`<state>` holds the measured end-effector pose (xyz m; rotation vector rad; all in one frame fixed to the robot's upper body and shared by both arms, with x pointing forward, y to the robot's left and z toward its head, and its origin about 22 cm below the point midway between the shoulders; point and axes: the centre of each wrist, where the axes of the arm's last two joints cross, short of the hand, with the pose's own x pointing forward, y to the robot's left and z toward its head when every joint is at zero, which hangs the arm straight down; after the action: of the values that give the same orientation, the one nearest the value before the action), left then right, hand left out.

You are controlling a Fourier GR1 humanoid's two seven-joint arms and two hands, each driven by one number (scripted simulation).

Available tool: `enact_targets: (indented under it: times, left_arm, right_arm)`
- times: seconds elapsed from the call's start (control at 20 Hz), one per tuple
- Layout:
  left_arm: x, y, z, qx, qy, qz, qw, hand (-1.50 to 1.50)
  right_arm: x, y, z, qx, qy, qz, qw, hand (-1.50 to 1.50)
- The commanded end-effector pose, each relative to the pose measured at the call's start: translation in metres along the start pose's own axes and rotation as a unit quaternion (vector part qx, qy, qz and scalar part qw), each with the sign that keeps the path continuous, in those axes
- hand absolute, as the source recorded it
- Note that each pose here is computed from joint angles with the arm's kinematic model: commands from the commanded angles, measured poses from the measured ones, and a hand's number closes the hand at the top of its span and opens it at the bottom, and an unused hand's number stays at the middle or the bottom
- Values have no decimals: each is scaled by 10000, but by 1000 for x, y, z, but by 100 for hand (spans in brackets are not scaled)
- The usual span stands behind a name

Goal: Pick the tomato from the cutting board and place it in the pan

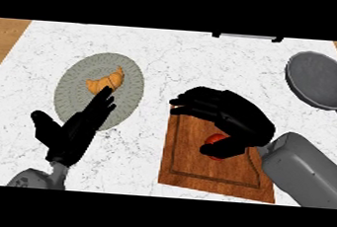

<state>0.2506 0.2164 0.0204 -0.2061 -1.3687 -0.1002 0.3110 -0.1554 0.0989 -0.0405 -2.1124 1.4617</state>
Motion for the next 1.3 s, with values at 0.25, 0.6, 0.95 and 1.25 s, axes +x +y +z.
enact_targets:
  times: [0.25, 0.6, 0.95, 1.25]
  left_arm:
    - [-7, 3, 0, -21, 113, 59, 9999, 0]
    - [-2, -4, -3, 30, 131, 144, 9998, 0]
    - [3, 10, -7, 22, 102, 159, 9998, 0]
    - [-21, 5, -1, -29, 16, 93, 10000, 0]
  right_arm:
    - [13, 5, -17, 2668, 1181, 3016, 9077, -150]
    - [65, 64, -38, 3990, 1897, 3955, 8052, -150]
    - [117, 116, -30, 4546, 2432, 4245, 7443, -150]
    - [131, 148, -32, 4355, 2696, 4241, 7468, -150]
